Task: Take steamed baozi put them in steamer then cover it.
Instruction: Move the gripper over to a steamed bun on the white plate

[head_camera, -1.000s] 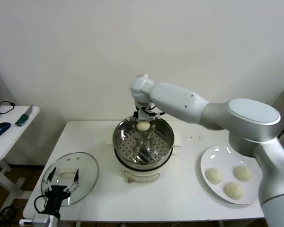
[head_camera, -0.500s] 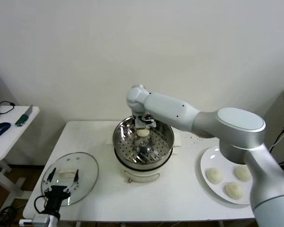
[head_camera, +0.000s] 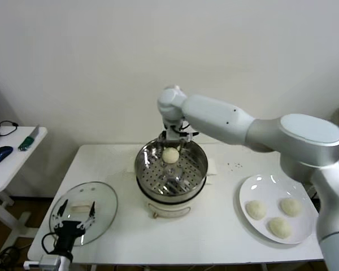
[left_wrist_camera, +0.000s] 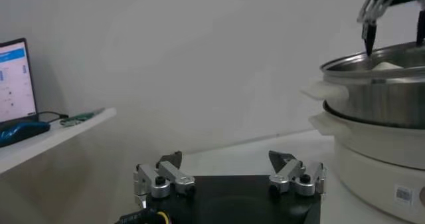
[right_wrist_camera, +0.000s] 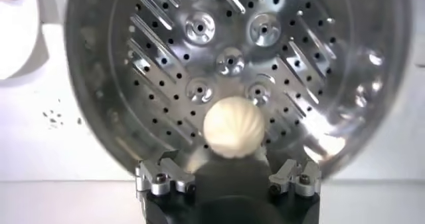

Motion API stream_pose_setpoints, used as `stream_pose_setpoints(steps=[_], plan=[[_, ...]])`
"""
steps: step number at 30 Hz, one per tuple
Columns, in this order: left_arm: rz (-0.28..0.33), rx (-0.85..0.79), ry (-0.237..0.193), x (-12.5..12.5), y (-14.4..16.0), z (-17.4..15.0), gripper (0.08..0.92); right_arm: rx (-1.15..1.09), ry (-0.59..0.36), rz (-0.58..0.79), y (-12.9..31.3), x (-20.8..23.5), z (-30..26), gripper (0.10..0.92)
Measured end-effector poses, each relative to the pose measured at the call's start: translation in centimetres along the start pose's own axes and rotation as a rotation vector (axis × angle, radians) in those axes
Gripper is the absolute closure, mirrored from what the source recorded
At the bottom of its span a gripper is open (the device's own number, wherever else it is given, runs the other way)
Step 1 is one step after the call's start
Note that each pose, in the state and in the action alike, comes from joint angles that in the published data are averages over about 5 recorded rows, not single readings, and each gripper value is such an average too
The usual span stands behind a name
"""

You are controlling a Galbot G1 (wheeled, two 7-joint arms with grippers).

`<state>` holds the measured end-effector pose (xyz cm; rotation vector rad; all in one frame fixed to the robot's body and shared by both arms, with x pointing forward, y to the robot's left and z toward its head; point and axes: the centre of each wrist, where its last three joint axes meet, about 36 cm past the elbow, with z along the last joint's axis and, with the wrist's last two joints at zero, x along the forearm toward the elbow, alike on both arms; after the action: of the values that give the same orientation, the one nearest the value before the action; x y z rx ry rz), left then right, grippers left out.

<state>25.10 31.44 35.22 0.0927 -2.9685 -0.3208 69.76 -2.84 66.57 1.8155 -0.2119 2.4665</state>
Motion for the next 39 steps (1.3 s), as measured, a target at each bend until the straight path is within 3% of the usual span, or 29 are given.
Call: stream_pose_setpoints(steps=[11, 23, 29, 39], plan=[[0.018, 0.013, -0.003, -0.2, -0.9, -0.4, 0.177, -0.590, -0.057, 0.089, 14.2, 3.3, 1.3, 0.200], [0.024, 0.004, 0.002, 0.0, -1.0, -0.7, 0.177, -1.218, -0.169, -0.031, 29.5, -1.4, -2.0, 0.200], [0.020, 0.002, 0.004, 0.0, -0.9, -0.9, 0.177, -1.343, -0.211, -0.117, 33.6, -5.5, -4.8, 0.200], [0.015, 0.004, 0.017, 0.3, -1.0, -0.6, 0.177, -1.409, -0.246, -0.206, 36.7, -11.4, -8.7, 0.200]])
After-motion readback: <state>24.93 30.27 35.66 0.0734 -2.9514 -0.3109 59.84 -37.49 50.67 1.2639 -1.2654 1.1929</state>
